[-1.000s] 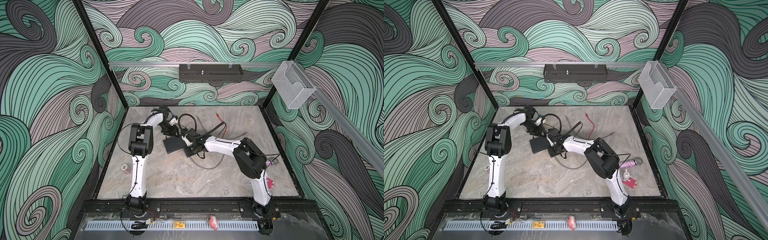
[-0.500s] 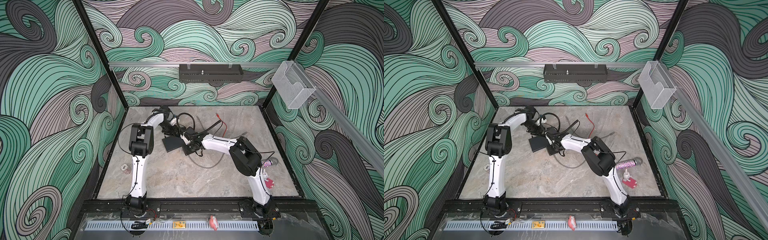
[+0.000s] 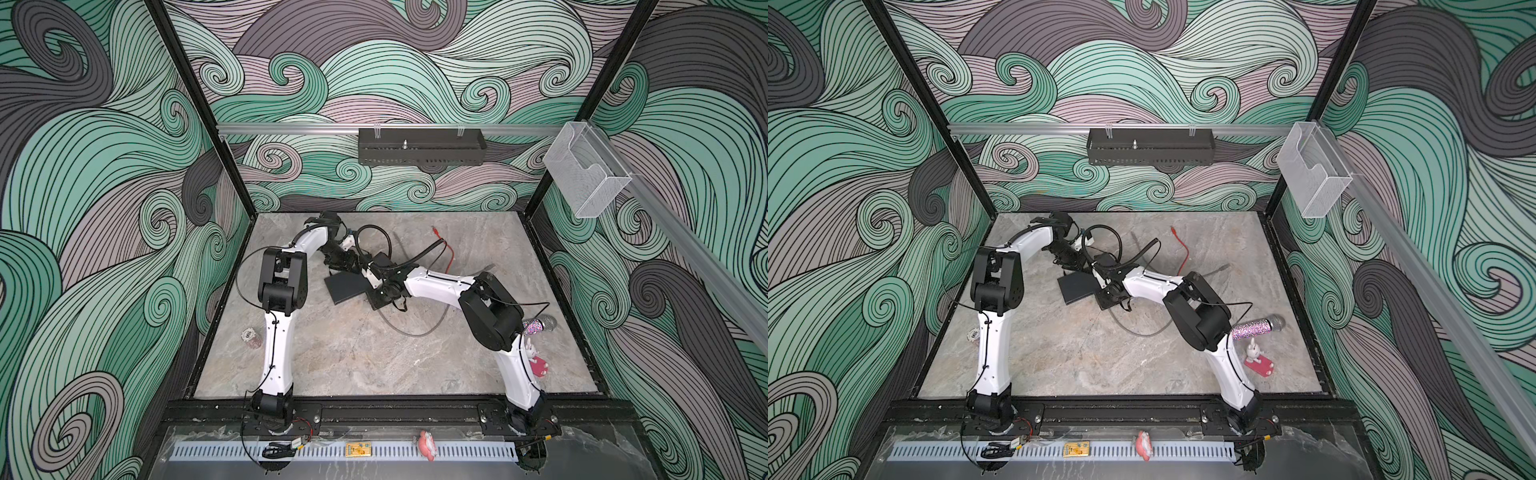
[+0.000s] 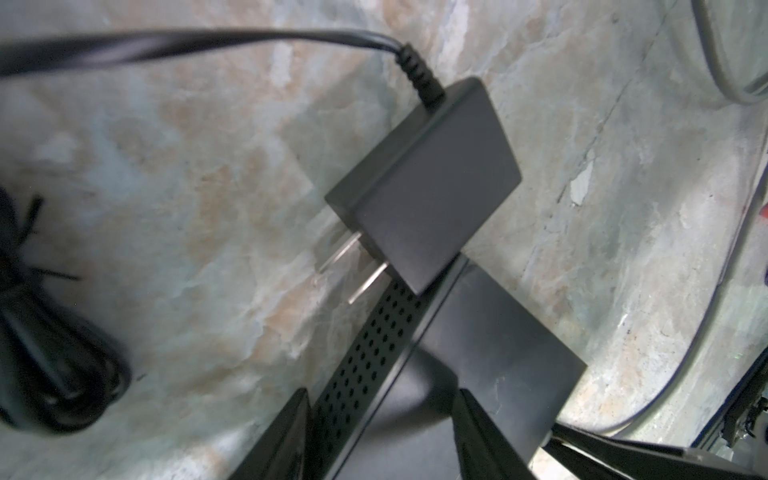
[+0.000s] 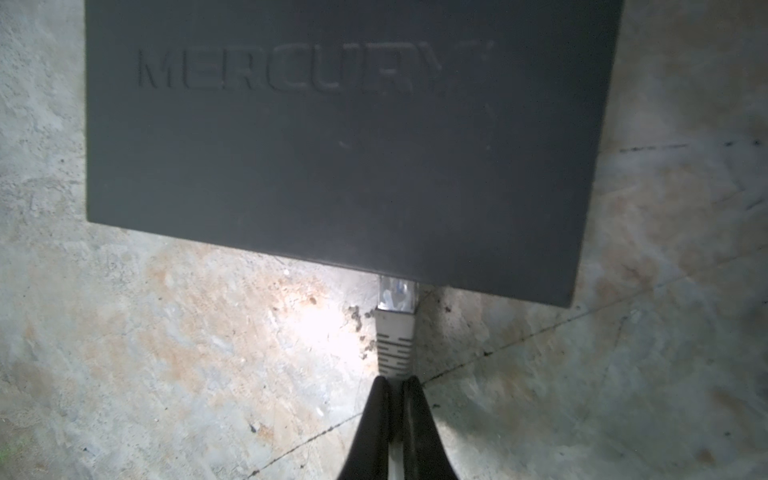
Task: Insert the plug into the switch port
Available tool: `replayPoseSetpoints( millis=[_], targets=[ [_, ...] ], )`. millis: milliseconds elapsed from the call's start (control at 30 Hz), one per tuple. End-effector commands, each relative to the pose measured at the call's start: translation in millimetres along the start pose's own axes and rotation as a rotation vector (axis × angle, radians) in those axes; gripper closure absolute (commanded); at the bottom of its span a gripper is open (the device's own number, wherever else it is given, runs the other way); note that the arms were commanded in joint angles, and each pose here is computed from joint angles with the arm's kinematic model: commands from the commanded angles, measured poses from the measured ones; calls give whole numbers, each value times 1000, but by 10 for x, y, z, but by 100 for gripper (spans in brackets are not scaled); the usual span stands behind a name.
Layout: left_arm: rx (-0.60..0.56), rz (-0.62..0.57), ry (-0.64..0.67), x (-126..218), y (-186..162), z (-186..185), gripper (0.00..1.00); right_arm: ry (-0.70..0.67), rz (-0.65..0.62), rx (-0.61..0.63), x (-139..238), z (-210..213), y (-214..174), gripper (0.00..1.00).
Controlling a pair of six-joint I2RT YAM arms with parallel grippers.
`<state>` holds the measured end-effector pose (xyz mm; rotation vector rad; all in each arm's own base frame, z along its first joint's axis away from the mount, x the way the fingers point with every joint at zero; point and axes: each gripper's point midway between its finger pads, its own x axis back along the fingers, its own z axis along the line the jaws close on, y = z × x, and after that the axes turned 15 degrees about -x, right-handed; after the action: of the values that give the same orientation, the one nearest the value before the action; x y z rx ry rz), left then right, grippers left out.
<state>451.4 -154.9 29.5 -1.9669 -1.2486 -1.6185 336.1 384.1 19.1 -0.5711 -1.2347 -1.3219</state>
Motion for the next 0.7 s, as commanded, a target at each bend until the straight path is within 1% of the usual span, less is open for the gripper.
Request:
replayPoseSetpoints(
  millis=[0, 267, 467, 667],
  targets=[
    [5, 83, -50, -175, -185, -154, 46, 3, -97, -7, 163, -25, 308, 91],
    [-6, 85, -53, -196, -154, -192, 46, 34, -106, -8, 183, 92, 379, 91],
    [-13, 79, -57, -184, -139, -202, 47, 14, -116, 15, 229, 72, 413, 91],
    [-15, 84, -64, -198, -142, -216, 47, 1, -111, 29, 194, 56, 428, 91]
  ],
)
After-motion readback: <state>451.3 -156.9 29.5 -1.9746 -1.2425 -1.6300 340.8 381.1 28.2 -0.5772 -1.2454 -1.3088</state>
